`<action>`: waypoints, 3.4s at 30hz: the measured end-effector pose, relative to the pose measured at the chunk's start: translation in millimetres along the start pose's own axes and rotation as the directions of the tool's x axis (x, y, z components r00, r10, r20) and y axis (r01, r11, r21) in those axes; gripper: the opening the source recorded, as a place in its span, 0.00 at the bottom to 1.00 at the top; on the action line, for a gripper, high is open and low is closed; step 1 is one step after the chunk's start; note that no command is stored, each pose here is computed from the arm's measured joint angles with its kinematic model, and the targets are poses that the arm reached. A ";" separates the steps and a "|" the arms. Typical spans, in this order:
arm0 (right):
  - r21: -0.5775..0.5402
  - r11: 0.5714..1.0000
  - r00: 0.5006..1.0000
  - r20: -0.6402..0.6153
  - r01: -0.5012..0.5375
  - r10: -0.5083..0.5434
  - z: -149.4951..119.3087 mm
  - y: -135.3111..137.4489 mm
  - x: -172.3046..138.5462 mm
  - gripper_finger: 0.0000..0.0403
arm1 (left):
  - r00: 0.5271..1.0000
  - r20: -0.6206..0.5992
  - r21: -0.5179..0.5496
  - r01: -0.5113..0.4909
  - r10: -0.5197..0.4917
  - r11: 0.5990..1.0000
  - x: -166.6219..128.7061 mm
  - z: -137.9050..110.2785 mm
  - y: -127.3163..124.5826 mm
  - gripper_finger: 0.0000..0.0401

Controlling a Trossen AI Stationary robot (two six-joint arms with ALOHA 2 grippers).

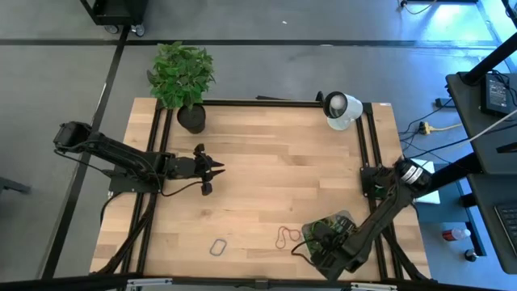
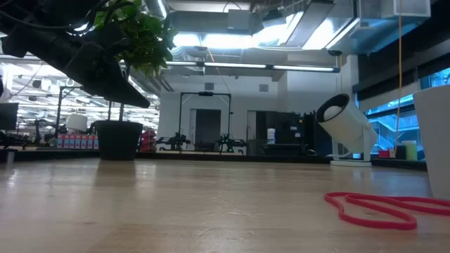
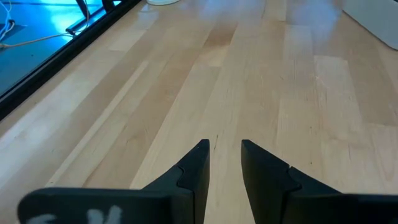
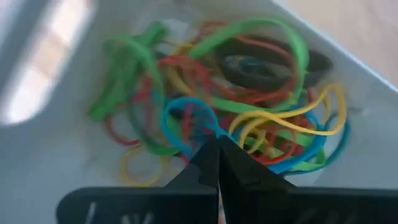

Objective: Pick and place rubber bands into bin
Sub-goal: Put the blue rubber band into the white bin, then put the red rubber band into the white bin

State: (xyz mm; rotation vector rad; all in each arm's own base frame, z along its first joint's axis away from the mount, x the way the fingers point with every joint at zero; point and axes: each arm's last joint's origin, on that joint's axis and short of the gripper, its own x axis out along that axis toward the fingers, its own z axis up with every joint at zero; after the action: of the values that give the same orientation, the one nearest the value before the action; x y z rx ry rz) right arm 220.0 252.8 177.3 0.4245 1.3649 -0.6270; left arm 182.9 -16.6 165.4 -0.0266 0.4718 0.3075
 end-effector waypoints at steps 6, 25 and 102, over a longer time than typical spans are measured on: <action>0.081 0.996 0.999 -0.008 0.045 -0.044 -1.5 -17.3 8.4 0.03 | 1.000 0.001 0.000 0.000 0.000 1.000 0.0 0.1 0.0 0.21; 0.223 0.962 0.988 0.026 -0.155 0.153 13.3 -43.6 -49.4 0.47 | 1.000 0.001 -0.001 0.000 0.000 1.000 0.0 0.1 0.0 0.21; -0.151 0.985 0.996 -0.005 0.082 -0.084 33.8 -30.4 -99.2 0.00 | 1.000 -0.009 -0.012 -0.001 0.001 1.000 0.0 -0.7 0.1 0.21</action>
State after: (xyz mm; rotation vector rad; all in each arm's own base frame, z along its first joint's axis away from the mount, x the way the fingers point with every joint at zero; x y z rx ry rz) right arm 218.2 225.1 282.8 0.2502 1.4354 -0.5854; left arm 182.6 -16.5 164.8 -0.0398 0.4788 0.3114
